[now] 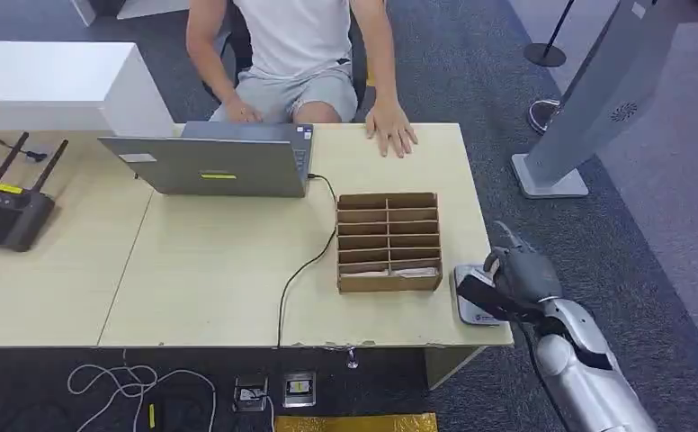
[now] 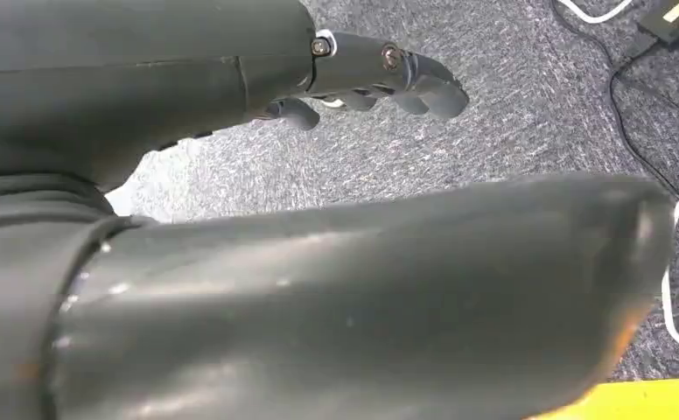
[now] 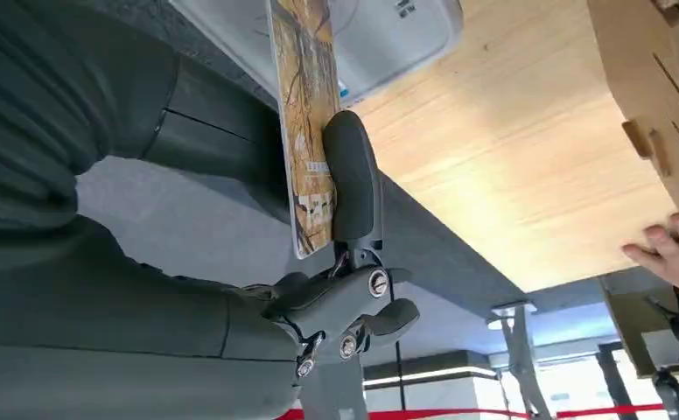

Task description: Pass the card to the sensor for recognition and then transmit it.

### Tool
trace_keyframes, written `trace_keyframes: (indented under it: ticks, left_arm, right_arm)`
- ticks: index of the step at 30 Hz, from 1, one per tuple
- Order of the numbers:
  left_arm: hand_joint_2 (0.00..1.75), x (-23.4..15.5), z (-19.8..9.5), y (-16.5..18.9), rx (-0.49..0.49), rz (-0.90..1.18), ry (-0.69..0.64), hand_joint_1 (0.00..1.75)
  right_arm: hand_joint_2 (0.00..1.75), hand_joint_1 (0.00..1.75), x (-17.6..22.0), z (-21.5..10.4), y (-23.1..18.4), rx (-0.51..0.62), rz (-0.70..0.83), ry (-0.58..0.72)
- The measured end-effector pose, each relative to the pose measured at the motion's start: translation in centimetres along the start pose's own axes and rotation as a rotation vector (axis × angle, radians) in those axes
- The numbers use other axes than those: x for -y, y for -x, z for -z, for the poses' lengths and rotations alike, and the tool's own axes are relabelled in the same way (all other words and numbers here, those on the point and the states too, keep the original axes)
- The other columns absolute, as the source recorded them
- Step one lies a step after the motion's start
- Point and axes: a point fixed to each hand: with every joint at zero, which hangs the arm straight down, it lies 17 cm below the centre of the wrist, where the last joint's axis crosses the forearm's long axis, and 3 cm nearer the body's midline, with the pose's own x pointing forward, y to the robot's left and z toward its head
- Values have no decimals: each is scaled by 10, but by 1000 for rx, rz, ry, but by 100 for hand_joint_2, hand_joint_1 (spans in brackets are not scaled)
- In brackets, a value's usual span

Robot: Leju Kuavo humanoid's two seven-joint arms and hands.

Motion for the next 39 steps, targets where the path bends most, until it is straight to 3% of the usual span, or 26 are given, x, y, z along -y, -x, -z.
trace_keyframes:
  ticks: [29, 34, 39]
  left_arm:
    - [0, 1, 0, 0, 3, 20, 6, 0]
    - [0, 0, 0, -2, 8, 31, 6, 0]
    - [0, -1, 1, -8, 19, 45, 10, 0]
  right_arm:
    - [175, 175, -3, 4, 10, -31, 11, 27]
    - [175, 175, 29, 27, 9, -11, -15, 67]
    - [175, 175, 87, 59, -3, 32, -54, 163]
